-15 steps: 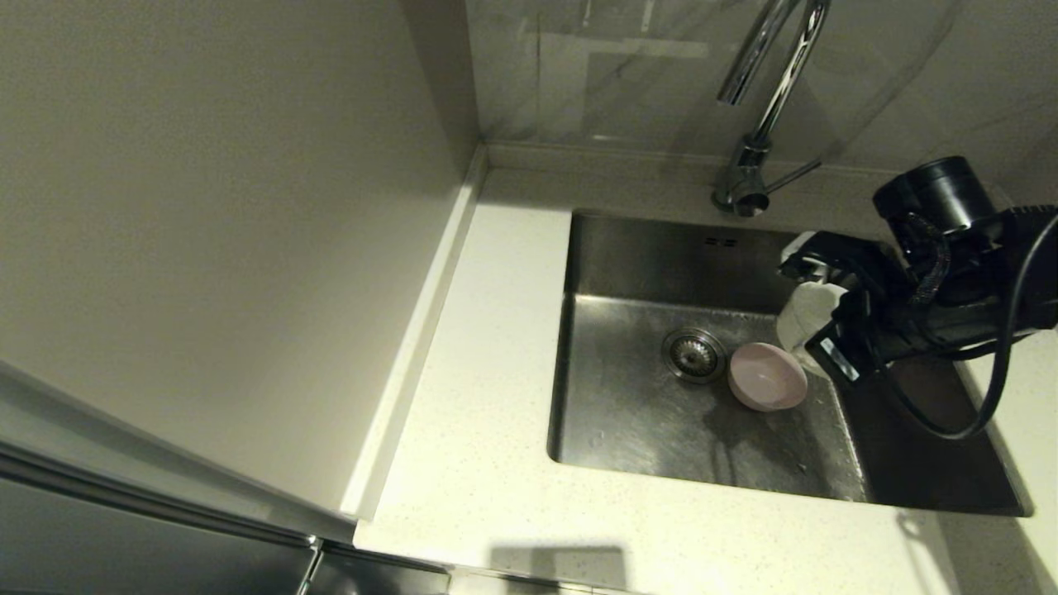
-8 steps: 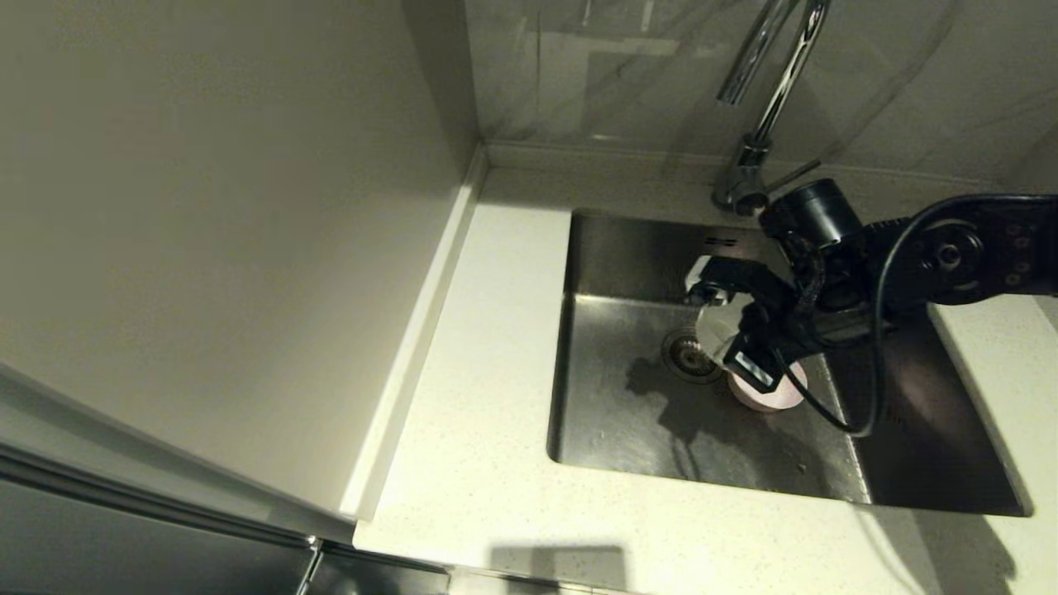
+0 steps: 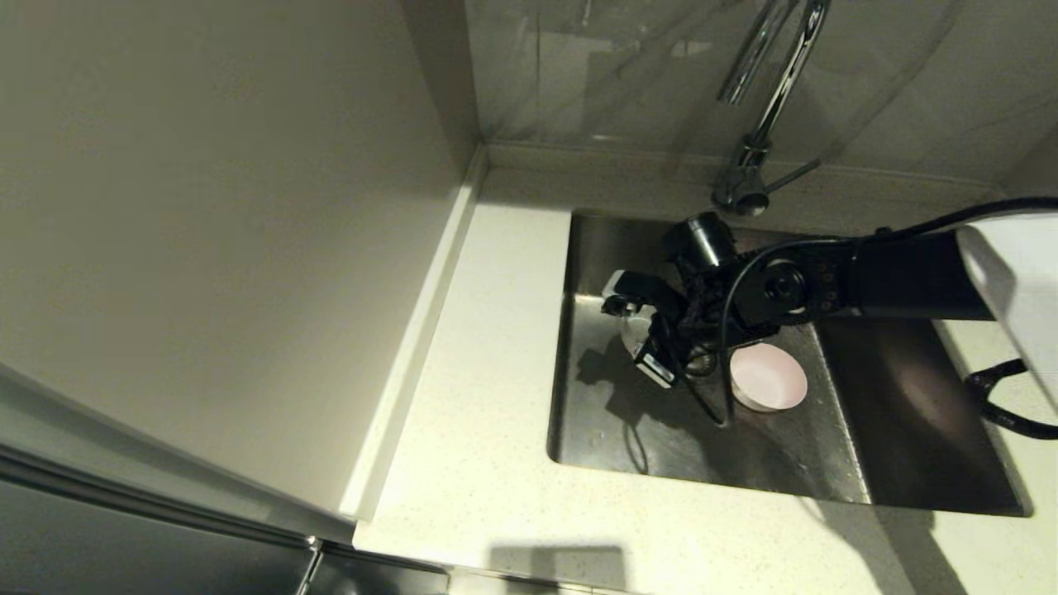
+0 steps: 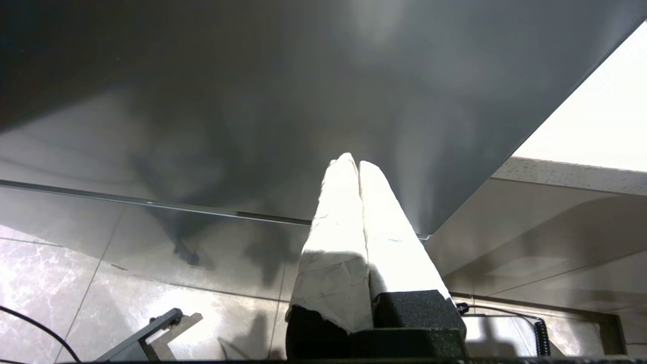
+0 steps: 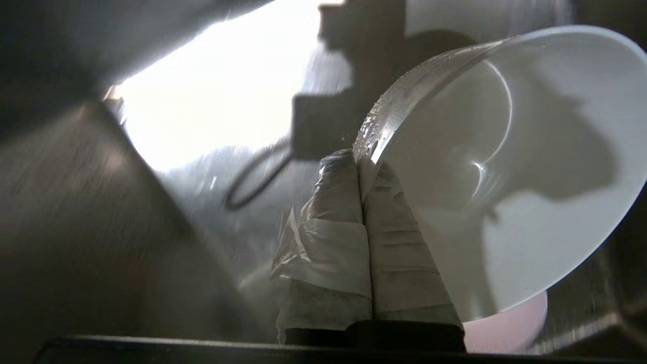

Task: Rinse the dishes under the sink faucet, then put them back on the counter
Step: Put a bowl into the sink

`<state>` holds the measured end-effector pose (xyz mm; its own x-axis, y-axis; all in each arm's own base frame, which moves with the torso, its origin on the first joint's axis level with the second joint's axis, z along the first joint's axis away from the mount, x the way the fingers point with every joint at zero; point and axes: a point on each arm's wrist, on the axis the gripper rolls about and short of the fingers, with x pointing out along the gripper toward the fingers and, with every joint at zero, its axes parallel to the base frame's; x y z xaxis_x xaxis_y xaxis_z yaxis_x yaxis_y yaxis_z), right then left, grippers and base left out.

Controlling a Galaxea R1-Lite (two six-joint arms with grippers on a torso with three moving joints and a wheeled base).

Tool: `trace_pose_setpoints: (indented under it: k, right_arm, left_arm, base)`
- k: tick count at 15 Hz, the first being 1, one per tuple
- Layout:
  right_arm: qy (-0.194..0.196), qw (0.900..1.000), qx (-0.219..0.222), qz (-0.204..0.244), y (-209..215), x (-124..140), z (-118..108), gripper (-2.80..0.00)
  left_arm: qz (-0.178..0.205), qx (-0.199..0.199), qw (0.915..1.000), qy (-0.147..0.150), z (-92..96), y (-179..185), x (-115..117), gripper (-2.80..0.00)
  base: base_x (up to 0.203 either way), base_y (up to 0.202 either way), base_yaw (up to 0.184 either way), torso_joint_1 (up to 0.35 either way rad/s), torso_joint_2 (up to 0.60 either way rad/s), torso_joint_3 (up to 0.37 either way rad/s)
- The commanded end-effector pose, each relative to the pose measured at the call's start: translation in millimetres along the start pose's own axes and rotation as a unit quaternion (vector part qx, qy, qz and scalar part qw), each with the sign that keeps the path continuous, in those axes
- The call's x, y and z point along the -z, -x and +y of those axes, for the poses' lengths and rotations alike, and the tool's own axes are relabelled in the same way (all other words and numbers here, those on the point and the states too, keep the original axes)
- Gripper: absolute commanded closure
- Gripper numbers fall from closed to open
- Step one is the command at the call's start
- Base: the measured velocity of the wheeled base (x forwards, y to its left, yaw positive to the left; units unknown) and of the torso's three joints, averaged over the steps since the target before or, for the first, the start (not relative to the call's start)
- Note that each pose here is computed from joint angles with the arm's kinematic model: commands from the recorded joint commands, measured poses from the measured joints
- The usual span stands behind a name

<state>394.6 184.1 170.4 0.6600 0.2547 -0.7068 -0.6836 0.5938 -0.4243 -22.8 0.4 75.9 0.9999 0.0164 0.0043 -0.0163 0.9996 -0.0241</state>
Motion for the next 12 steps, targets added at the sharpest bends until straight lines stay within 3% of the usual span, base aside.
trace_pose_setpoints:
  k: [1, 6, 12]
  right_arm:
    - [0.005, 1.0, -0.005, 0.003, -40, 2, 9, 0.0]
    - [-0.008, 0.994, 0.062, -0.088, -71, -18, 6, 0.0]
    - [-0.022, 0.992, 0.109, -0.053, -94, -1, 0, 0.0]
  left_arm:
    - [-0.001, 0.0, 1.0, 0.0, 0.0, 0, 0, 0.0]
    - [-0.001, 0.0, 1.0, 0.0, 0.0, 0, 0, 0.0]
    - [-0.001, 0.0, 1.0, 0.0, 0.0, 0, 0, 0.0]
  base:
    - [0.0, 0.0, 0.0, 0.0, 0.0, 0.0]
    - [0.0, 0.0, 0.0, 0.0, 0.0, 0.0]
    - [0.0, 0.0, 0.0, 0.0, 0.0, 0.0]
